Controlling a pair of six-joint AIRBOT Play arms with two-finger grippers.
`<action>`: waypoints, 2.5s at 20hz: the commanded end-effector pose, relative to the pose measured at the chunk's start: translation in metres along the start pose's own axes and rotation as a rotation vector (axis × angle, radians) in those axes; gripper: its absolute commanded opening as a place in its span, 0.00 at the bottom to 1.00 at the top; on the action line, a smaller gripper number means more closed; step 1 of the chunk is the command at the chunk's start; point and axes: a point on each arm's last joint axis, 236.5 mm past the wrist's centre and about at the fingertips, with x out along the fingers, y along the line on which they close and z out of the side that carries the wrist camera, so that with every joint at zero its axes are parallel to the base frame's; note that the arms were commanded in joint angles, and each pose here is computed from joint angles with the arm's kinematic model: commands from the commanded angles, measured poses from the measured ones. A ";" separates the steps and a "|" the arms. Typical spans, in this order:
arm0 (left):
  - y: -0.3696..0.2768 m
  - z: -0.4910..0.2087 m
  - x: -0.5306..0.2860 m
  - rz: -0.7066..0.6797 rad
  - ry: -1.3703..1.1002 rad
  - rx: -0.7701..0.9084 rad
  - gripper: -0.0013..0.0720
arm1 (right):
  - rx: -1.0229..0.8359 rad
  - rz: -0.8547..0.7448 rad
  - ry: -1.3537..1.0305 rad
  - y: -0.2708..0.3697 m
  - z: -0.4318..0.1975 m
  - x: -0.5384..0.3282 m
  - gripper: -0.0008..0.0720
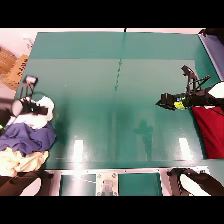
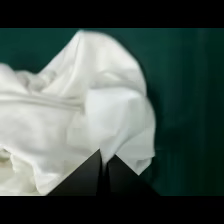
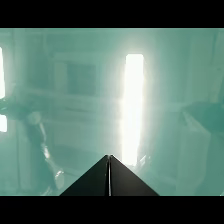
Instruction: Fold the shirts.
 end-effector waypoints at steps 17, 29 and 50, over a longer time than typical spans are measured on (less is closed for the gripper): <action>-0.411 0.051 -0.103 -0.942 -0.070 0.206 0.89 | 0.002 0.001 -0.024 0.000 0.006 0.000 0.29; -0.124 0.053 0.004 -0.488 0.198 -0.202 1.00 | 0.140 0.029 0.115 -0.020 -0.056 0.041 0.70; -0.171 0.119 0.078 -0.639 -0.057 -0.445 0.05 | 0.056 0.168 0.094 0.043 -0.013 0.106 0.03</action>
